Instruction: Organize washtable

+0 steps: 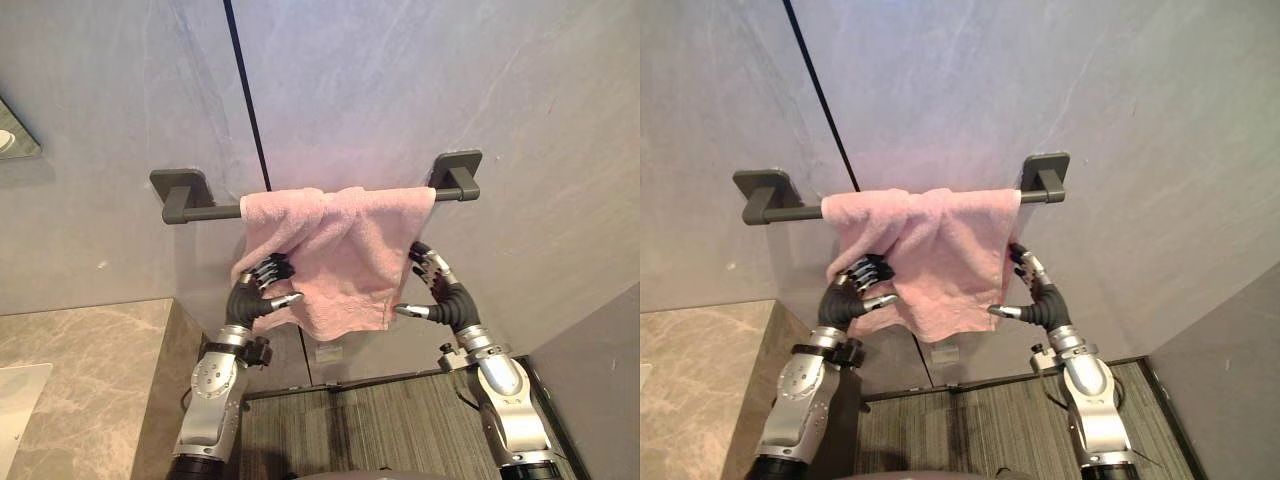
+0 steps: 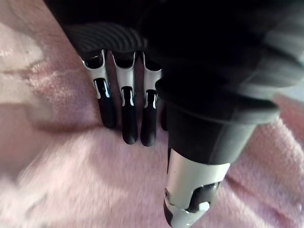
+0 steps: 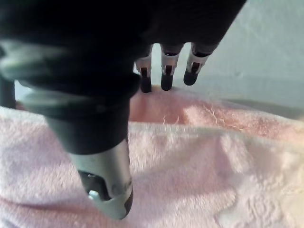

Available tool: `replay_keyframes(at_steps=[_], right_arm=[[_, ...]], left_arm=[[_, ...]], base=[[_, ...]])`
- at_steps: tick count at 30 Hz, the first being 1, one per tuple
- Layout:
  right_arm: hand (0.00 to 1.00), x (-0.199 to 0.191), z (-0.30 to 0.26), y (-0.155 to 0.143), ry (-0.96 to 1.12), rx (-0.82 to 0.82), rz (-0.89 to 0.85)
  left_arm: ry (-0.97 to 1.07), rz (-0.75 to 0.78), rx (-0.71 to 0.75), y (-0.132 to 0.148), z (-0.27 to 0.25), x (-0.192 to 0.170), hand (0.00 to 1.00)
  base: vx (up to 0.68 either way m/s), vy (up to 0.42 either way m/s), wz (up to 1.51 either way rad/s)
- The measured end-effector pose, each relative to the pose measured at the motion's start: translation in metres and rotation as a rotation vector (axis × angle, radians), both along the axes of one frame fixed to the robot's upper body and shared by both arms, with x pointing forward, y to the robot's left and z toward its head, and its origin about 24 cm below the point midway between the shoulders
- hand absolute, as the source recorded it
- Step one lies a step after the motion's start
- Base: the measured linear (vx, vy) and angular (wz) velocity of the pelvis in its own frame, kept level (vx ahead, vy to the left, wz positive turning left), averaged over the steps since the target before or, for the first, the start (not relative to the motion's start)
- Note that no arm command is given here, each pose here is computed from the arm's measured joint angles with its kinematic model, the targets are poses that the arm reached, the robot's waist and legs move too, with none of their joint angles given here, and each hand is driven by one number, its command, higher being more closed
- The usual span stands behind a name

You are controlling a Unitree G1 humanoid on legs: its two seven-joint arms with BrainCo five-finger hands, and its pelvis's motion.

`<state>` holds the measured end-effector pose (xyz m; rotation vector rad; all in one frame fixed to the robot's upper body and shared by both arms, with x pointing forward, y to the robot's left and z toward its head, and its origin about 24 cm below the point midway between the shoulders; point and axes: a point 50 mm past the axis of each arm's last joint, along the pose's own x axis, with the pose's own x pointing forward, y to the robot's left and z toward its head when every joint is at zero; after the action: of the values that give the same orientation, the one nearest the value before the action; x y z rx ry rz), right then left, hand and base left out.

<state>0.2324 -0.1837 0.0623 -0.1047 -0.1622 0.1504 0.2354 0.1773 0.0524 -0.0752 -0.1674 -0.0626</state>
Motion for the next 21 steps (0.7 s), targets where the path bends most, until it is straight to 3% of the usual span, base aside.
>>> replay_keyframes(at_steps=[9,21], right_arm=[[0.0,0.0,0.007,-0.031,-0.031,-0.001,-0.166],[0.0,0.0,0.001,-0.039,-0.015,-0.005,-0.246]], left_arm=[[0.003,0.145,-0.005,0.028,-0.001,-0.002,0.0],[0.032,0.241,-0.07,0.039,-0.01,-0.01,0.0]], base=[[0.0,0.0,0.03],[-0.01,-0.005,0.01]])
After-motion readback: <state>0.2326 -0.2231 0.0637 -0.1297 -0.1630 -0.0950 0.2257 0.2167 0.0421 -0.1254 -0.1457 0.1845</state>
